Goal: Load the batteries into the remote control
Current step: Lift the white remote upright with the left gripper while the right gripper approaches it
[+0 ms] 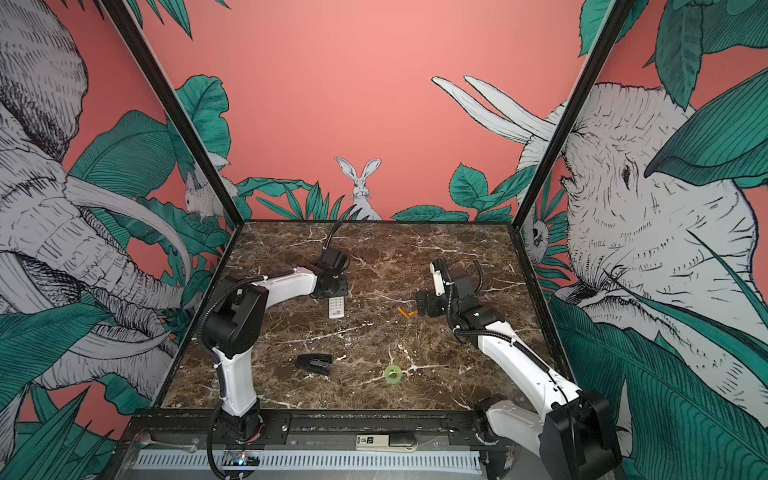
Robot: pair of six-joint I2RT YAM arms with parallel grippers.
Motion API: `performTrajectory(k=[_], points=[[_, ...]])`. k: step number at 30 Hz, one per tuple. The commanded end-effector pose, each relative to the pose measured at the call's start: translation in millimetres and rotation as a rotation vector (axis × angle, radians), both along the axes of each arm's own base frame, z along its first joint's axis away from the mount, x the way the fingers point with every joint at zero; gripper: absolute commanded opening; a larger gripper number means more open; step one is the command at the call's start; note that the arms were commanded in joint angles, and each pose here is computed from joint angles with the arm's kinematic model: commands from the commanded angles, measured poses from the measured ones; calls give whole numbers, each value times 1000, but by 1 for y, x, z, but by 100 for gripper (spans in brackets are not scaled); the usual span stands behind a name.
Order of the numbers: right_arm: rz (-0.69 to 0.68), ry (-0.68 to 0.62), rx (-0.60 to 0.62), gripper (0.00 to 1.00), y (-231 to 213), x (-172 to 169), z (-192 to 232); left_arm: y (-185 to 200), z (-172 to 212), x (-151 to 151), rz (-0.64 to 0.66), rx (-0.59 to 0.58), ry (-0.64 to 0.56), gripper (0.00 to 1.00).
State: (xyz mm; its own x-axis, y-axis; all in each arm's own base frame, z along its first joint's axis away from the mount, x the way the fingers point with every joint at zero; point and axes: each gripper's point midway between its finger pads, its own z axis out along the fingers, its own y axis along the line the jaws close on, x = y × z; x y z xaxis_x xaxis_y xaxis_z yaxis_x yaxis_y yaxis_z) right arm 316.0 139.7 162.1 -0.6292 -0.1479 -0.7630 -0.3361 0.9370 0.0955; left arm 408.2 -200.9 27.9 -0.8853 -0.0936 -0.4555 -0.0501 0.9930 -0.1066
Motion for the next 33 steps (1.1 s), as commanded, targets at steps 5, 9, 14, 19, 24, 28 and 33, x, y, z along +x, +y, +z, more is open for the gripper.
performTrajectory(k=[5,9,14,19,24,28,33], points=[[15,12,33,96,5,-3,-2,1,18,-7,4,-64,-40,34],[31,5,78,97,10,-6,3,-2,35,-4,-5,-141,-114,31],[98,-20,186,97,27,-13,17,-10,73,1,-93,-254,-236,31],[200,-75,349,97,51,-20,43,-18,123,-3,-218,-361,-348,29],[298,-130,502,97,72,-25,70,-28,177,-18,-330,-504,-489,28],[382,-182,625,98,86,-29,95,-38,217,-36,-420,-612,-585,24],[491,-261,761,99,98,-36,123,-52,264,-59,-533,-780,-676,21]])
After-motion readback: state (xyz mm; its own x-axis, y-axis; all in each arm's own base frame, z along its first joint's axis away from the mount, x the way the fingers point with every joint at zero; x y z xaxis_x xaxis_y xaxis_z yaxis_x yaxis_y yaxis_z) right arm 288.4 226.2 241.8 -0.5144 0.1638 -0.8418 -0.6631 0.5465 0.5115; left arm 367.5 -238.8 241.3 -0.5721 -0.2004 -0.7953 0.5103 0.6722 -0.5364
